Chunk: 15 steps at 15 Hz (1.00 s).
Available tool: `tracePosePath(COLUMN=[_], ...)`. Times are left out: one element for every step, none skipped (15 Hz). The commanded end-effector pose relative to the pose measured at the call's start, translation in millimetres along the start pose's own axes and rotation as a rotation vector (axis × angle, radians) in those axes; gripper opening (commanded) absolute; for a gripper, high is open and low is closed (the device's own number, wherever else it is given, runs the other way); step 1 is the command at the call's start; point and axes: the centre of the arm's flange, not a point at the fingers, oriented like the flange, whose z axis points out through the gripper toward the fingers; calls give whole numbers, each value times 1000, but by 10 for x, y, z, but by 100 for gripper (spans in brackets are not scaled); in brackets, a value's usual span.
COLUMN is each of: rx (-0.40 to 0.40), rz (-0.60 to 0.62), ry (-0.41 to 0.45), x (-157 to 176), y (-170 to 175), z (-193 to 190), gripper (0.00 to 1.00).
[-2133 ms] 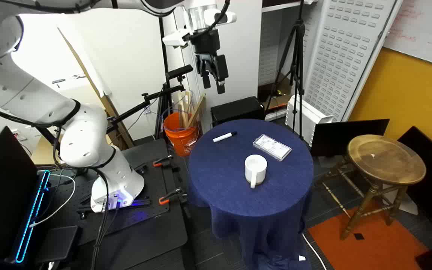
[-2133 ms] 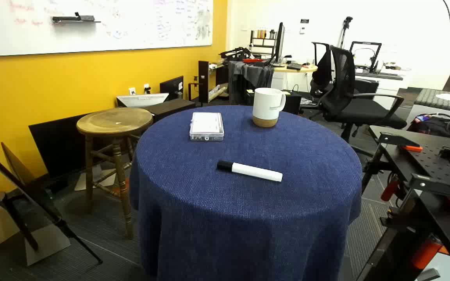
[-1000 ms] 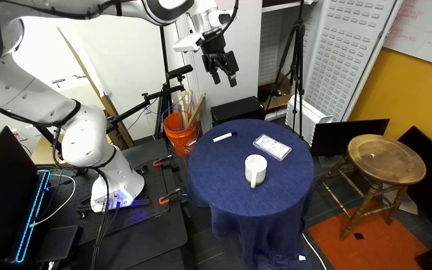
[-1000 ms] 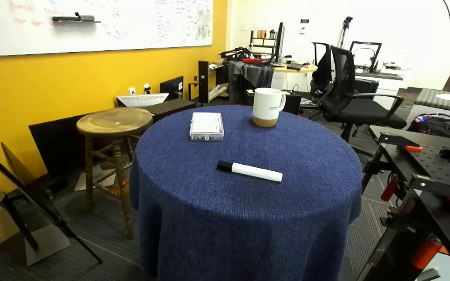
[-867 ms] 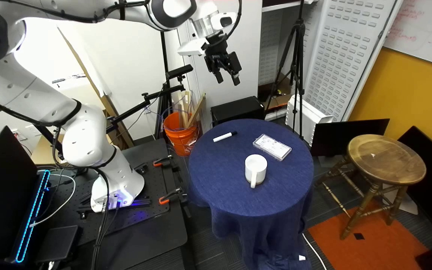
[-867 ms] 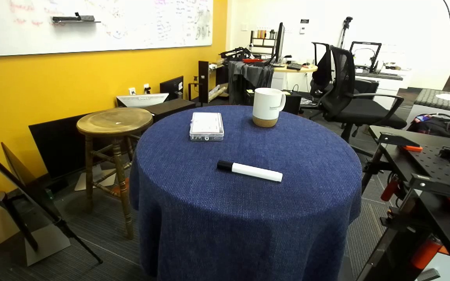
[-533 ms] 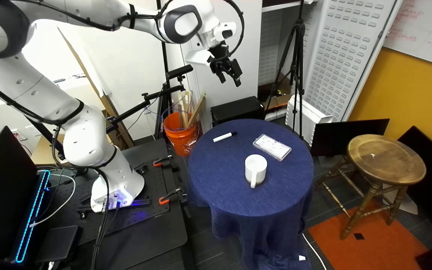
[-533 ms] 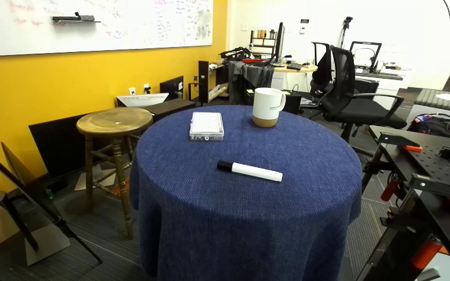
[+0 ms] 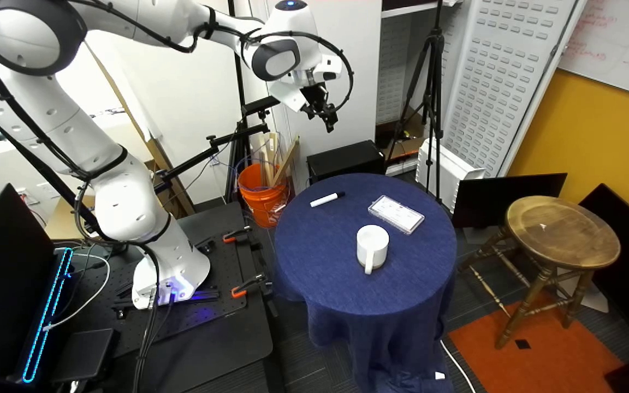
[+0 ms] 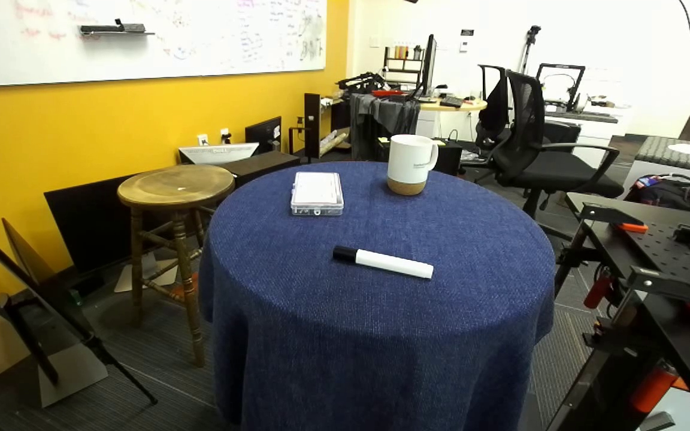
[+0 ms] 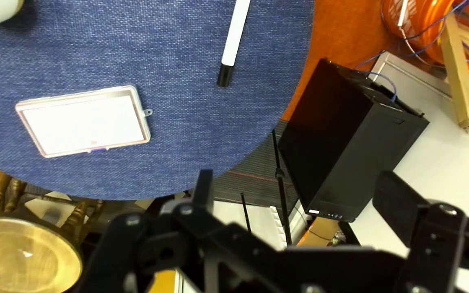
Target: Rotate the marker
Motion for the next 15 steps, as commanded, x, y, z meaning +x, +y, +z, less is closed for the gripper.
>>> tracePosePath(rx=[-21, -6, -9, -9, -9, -10, -10, -10, -14, -28, -27, -25, -19, 0, 14], rz=[-2, -4, -9, -12, -12, -12, -12, -12, 2, 15, 19, 29, 46, 58, 72], ry=[-44, -21, -29, -34, -36, -35, -33, -32, -6, 13, 30, 49, 73, 87, 98], x=[92, 3, 2, 3, 5, 11, 17, 20, 28, 35, 43, 53, 60, 64, 63], y=[-54, -23, -36, -42, -43, -41, -40, -41, -39, -33, -22, -15, -1, 14, 26], z=[130, 99, 139, 164, 174, 172, 165, 161, 192, 263, 372, 458, 579, 705, 807], gripper=[100, 100, 100, 100, 100, 100, 100, 100, 100, 100, 100, 100, 100, 100, 100])
